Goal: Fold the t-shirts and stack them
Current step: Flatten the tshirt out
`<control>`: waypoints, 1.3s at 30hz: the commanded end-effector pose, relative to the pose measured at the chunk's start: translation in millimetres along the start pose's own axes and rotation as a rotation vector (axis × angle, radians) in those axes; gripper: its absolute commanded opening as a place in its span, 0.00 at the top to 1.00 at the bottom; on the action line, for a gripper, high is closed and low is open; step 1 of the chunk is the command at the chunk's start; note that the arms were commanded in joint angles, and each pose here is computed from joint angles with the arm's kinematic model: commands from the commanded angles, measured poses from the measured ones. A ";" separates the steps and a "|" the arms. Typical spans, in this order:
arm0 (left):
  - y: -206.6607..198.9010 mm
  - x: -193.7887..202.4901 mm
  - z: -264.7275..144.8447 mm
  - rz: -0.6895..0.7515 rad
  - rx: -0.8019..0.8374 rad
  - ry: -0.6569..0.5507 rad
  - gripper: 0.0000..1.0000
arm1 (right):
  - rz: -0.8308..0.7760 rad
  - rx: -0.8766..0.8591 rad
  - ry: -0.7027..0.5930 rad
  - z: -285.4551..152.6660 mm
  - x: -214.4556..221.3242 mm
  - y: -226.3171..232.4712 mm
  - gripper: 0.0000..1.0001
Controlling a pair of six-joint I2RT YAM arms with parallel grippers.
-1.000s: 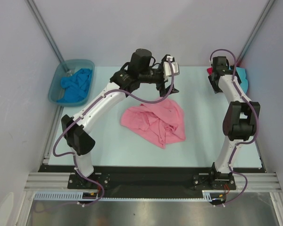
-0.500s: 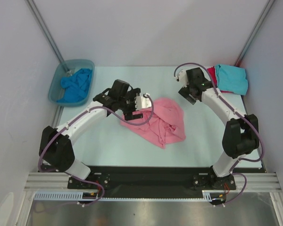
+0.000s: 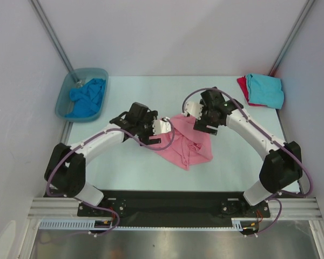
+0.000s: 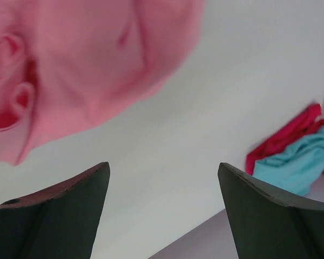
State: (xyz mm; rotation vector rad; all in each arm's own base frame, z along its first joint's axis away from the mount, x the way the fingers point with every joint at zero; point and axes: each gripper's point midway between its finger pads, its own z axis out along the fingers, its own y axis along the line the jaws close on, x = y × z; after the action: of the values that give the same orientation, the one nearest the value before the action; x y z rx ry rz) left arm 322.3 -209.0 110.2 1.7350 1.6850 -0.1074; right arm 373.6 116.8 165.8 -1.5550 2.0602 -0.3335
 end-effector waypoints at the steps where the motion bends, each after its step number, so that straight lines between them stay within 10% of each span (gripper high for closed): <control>1: 37.4 0.5 2.3 -0.076 -0.098 0.049 0.00 | -0.116 -0.158 -0.021 -22.4 0.7 42.3 0.12; 26: 136.1 63.8 5.4 -0.397 -0.352 0.247 0.02 | -0.270 -0.500 0.028 -8.8 -20.5 152.0 0.16; 37: 147.3 53.5 -11.1 -0.450 -0.421 0.195 0.01 | -0.226 -0.483 0.030 16.2 -29.9 152.2 0.40; 39: 147.9 52.8 -13.1 -0.452 -0.424 0.191 0.02 | -0.223 -0.470 0.034 19.5 -30.3 149.2 0.57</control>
State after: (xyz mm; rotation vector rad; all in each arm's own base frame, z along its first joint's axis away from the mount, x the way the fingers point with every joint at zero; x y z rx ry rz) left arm 446.0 -142.3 108.8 1.1786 2.1249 0.2002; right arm 261.6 188.7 85.3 -2.1111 2.0895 0.0615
